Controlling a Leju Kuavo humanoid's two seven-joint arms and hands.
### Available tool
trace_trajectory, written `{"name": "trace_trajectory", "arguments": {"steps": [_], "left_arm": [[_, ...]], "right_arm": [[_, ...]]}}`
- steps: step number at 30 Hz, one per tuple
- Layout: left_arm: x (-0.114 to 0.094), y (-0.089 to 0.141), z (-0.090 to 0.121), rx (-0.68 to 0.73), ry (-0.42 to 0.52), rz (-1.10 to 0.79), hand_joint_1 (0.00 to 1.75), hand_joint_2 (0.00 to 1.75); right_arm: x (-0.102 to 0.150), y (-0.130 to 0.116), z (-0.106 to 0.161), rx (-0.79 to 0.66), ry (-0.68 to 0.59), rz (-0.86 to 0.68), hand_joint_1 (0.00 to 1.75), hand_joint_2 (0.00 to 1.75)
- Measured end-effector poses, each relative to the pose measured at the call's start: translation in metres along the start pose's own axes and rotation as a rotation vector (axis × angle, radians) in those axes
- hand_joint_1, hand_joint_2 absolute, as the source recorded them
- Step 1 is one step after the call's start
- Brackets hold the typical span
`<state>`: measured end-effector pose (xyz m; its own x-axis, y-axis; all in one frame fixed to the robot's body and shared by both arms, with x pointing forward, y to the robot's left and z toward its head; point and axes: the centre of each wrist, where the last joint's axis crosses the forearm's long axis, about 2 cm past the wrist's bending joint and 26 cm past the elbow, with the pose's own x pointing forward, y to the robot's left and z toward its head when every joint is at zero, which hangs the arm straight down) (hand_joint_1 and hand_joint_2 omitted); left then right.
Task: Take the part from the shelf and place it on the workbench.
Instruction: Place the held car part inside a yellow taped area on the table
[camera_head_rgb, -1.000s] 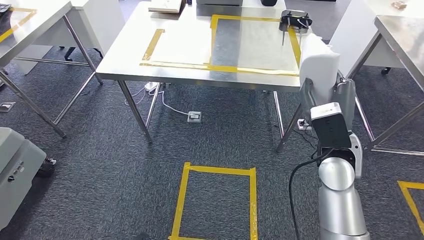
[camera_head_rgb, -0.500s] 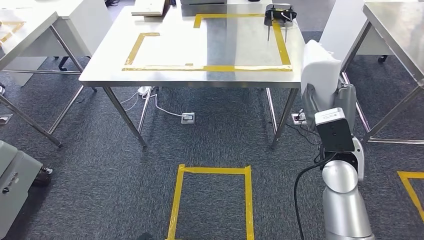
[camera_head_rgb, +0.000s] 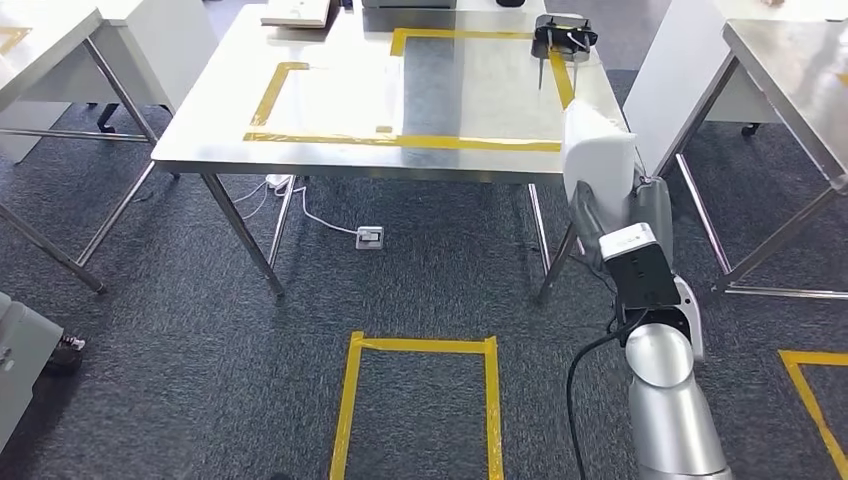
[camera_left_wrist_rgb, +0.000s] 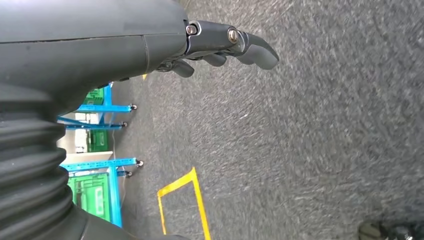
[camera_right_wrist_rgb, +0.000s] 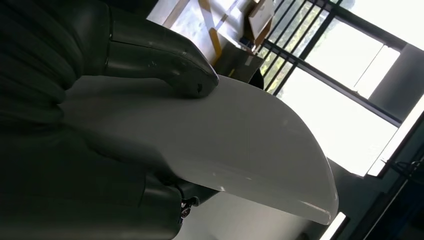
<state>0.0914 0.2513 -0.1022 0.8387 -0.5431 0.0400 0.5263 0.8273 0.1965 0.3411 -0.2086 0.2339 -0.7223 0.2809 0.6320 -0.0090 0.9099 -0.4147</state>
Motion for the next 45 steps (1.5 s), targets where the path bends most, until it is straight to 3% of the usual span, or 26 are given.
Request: {"name": "trace_trajectory", "arguments": {"steps": [20, 45], "left_arm": [[-0.004, -0.004, 0.000, 0.001, 0.010, -0.022, 0.00, 1.75], [-0.001, 0.002, 0.000, -0.005, -0.012, -0.028, 0.00, 1.75]], "right_arm": [[-0.012, 0.015, 0.008, 0.042, 0.030, -0.032, 1.75, 1.75], [-0.015, 0.012, 0.017, 0.031, 0.027, -0.024, 1.75, 1.75]]}}
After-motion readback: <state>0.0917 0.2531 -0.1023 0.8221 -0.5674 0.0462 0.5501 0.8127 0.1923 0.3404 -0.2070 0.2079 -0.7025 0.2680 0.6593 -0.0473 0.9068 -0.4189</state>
